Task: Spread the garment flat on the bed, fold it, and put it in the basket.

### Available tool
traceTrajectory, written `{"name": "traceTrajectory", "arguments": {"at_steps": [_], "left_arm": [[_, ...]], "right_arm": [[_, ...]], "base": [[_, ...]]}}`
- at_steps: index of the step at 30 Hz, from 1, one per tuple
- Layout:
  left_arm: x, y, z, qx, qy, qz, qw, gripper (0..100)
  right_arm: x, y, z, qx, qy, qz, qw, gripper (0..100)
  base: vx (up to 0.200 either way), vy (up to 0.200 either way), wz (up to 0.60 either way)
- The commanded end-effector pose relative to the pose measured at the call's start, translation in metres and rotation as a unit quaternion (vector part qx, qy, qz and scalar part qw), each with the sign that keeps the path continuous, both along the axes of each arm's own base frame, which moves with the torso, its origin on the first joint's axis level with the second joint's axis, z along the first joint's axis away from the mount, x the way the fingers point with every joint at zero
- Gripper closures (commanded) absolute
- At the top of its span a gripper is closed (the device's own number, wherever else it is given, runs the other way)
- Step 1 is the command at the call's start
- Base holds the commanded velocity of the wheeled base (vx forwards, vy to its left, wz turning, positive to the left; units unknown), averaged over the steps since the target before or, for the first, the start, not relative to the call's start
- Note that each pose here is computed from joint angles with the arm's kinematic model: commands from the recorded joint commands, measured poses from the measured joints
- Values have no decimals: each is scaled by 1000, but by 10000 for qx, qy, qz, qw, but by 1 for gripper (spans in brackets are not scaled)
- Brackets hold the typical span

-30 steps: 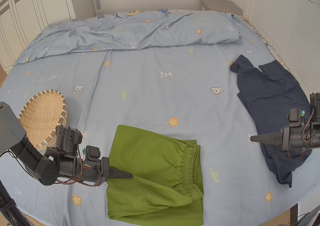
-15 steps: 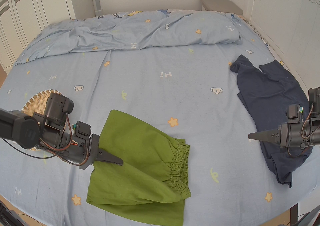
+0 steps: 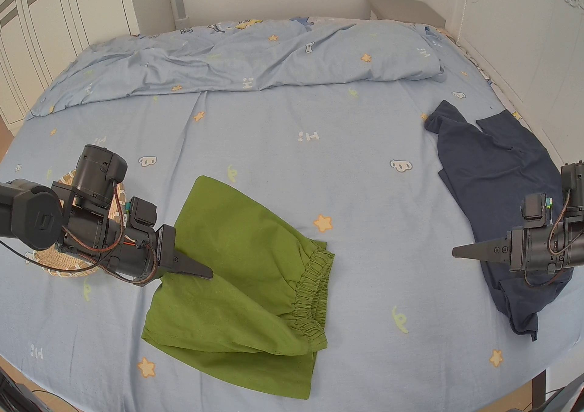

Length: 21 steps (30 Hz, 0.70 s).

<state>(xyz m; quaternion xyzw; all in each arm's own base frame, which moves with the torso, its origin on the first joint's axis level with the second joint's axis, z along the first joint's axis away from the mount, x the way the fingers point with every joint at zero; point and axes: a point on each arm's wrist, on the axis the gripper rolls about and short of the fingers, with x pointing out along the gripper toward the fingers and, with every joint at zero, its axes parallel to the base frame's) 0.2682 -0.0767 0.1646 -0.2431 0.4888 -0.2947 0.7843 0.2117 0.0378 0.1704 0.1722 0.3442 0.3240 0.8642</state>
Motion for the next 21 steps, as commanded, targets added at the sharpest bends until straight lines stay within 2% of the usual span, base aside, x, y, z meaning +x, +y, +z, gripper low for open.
{"name": "traceTrajectory", "arguments": {"at_steps": [1, 20, 21], "left_arm": [[-1, -2, 1, 0, -11, -33, 10000, 100], [-5, -6, -2, 37, 1, -162, 9999, 100], [-5, -6, -2, 39, 9, -162, 9999, 100]], "right_arm": [[0, 0, 0, 6, -2, 6, 10000, 0], [-1, 0, 1, 23, -21, -3, 10000, 0], [-1, 0, 1, 18, -22, -2, 10000, 0]], "base": [[0, 200, 0], [0, 200, 0], [0, 0, 0]]}}
